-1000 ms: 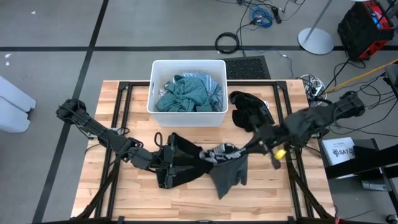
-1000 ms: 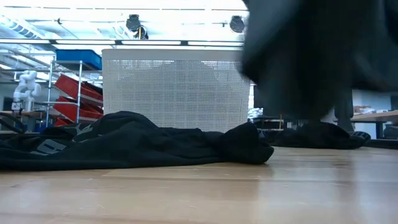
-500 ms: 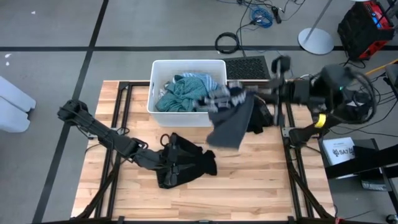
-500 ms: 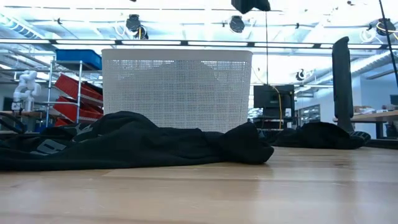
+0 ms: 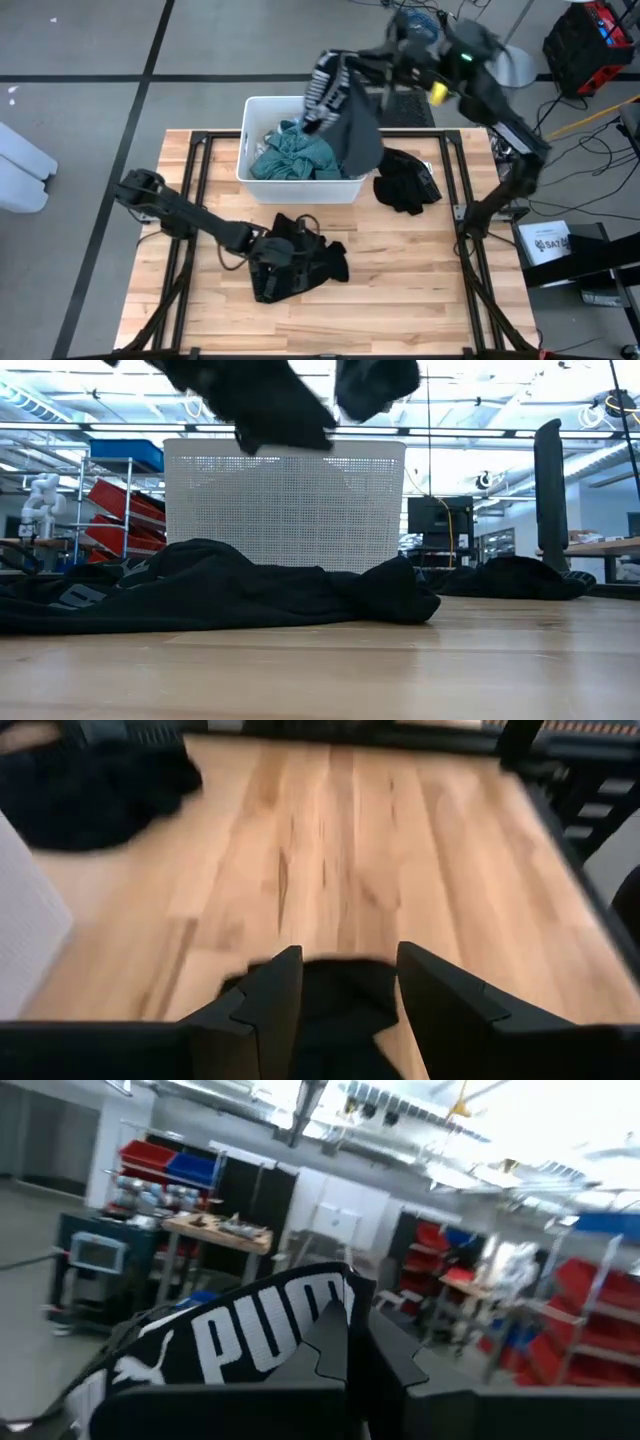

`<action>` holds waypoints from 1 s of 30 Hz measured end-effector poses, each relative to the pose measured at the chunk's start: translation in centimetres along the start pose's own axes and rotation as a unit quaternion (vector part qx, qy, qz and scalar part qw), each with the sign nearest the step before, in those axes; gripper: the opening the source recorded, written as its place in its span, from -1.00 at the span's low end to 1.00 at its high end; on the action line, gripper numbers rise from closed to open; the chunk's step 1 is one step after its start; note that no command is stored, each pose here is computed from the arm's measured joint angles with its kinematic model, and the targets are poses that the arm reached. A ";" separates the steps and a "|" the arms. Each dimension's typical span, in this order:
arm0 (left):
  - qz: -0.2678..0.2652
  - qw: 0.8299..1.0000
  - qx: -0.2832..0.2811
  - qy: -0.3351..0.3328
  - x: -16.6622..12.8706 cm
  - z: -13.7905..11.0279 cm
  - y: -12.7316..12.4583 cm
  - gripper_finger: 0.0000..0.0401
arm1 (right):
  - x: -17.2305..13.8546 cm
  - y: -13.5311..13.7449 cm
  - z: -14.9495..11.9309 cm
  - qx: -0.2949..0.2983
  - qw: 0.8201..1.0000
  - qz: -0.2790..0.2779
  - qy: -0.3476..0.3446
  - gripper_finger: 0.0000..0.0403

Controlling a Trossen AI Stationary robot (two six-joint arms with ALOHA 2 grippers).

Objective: Sort clothes
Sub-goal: Put the gray underwear into the white bin

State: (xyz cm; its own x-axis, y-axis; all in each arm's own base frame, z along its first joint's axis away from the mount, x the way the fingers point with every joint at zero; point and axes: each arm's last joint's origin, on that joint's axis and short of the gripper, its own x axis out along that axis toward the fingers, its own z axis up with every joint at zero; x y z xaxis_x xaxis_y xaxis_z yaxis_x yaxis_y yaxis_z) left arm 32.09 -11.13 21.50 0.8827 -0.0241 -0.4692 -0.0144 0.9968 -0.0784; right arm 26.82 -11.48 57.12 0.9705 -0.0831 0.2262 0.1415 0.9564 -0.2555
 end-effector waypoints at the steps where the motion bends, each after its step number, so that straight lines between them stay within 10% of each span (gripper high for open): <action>1: 0.001 1.000 -0.003 0.011 0.5 -0.4 0.2 -0.13 | 0.7 -0.8 -0.7 0.010 1.000 0.008 0.004 -1.00; 14: -0.008 0.997 -0.043 0.059 3.9 -3.2 0.8 -0.13 | 6.5 -9.1 -12.9 0.141 0.983 0.036 0.110 -1.00; 30: -0.009 0.996 -0.062 0.063 4.0 -3.4 0.7 -0.13 | 12.3 -7.3 -28.3 0.219 0.940 0.106 0.239 -1.00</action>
State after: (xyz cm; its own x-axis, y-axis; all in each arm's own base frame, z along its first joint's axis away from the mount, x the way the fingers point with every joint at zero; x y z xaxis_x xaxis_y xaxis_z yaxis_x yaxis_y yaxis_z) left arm 34.01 -10.76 16.56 0.8178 -0.0597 -0.5724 -0.0627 0.9794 -0.1919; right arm 43.20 -27.41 35.19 0.9592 0.1061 -0.2619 -0.0570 0.9805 0.1882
